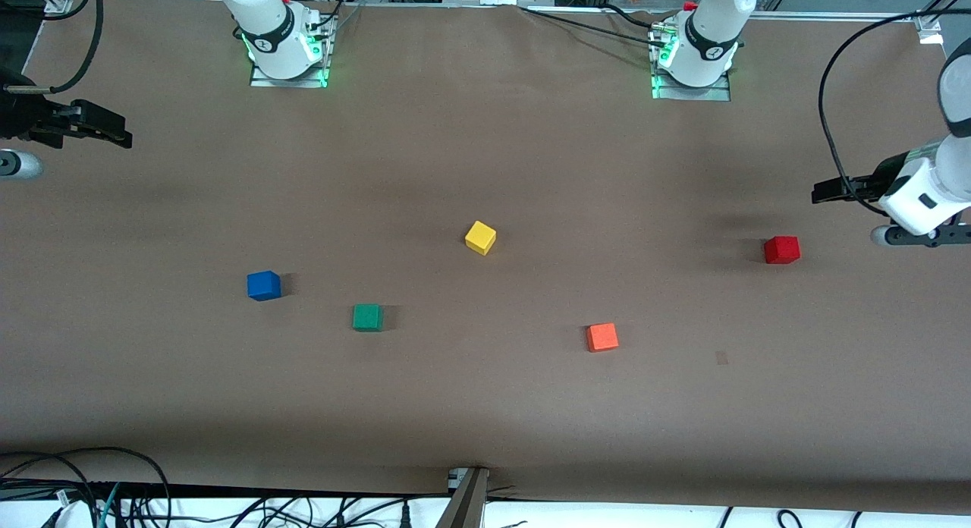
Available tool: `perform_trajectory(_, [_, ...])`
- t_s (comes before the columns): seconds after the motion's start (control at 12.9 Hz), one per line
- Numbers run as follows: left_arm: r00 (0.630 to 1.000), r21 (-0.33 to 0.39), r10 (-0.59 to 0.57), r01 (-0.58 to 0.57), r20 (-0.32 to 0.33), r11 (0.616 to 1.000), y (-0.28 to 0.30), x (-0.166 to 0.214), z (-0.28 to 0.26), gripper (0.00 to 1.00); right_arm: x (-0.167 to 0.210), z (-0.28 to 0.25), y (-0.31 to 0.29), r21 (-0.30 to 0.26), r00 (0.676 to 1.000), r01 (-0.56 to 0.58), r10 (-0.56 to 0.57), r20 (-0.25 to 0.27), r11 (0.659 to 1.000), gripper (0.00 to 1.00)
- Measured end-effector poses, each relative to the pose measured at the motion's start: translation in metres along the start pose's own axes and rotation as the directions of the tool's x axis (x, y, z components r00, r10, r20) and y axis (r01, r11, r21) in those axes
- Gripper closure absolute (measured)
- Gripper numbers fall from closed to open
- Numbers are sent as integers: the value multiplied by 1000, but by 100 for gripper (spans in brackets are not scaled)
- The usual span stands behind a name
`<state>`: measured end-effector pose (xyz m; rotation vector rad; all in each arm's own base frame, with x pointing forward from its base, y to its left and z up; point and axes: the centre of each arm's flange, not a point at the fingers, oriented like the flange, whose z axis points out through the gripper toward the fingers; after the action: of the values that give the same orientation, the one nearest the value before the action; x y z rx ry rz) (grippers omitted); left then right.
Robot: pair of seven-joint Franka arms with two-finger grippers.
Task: Pass red block to right arm, stack on blue
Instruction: 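Move the left gripper over the red cube and lower it, then close the left gripper on the red cube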
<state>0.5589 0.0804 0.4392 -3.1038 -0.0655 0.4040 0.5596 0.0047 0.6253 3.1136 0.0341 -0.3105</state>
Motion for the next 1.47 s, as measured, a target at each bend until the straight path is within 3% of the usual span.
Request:
perform_trajectory(0.31, [997,-3,24,-24,-80,1000,-26,3,77,0,0,0,0,0,1000,0,0,0,1000,0])
perform_trajectory(0.54, [985,43,64,-58,-162,997,-24,1,124,0,0,0,0,0,1000,0,0,0,1000,0])
perform_trajectory(0.85, [978,101,115,-99,-175,990,-27,1,168,0,0,0,0,0,1000,0,0,0,1000,0])
perform_trajectory(1.47, [971,91,121,-104,-207,990,-33,18,222,0,0,0,0,0,1000,0,0,-1,1000,0])
